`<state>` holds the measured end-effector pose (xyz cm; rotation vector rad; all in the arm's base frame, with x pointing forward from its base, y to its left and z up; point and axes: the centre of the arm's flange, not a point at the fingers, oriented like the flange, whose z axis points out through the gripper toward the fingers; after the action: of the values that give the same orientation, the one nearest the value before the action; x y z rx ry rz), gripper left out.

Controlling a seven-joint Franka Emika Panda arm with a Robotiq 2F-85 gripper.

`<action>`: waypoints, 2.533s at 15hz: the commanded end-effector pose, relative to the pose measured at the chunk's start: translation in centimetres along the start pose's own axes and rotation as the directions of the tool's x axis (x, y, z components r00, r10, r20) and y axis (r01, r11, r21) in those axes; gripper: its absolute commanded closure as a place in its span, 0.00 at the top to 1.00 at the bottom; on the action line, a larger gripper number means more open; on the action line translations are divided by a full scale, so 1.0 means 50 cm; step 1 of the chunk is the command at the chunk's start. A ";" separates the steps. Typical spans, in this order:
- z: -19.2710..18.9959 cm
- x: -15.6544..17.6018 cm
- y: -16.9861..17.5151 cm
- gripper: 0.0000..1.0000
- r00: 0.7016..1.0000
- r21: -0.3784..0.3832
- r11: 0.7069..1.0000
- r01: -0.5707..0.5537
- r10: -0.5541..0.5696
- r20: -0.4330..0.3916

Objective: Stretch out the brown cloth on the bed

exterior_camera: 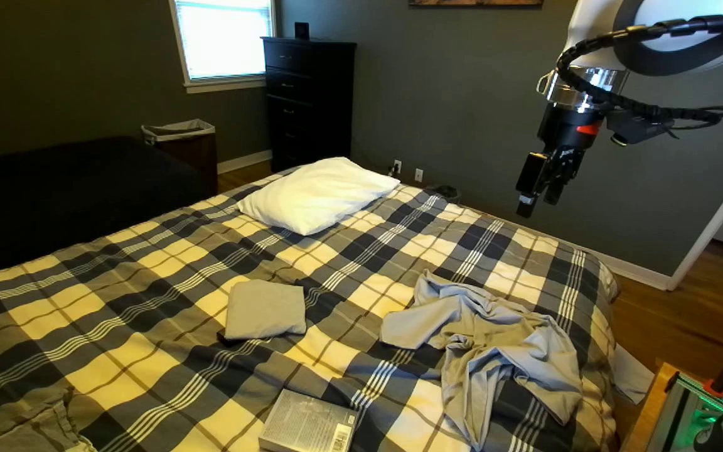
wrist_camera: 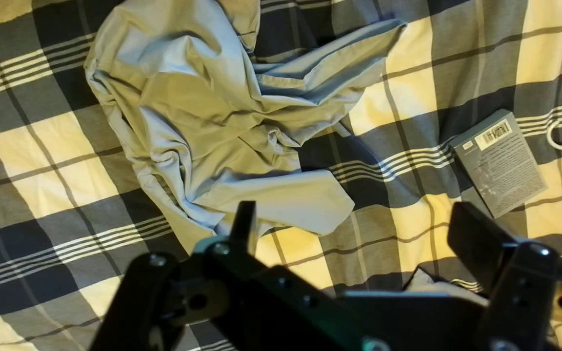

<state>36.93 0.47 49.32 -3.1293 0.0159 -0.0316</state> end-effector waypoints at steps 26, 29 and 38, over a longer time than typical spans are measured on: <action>0.000 0.000 0.000 1.00 1.000 0.000 1.000 0.000 0.000 0.000; 0.011 0.016 0.035 1.00 0.998 -0.013 0.998 -0.056 0.056 0.022; 0.216 0.153 0.381 1.00 0.992 0.029 0.992 0.119 -0.120 0.027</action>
<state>40.28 -13.74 42.06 -3.1350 -0.0225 -0.0206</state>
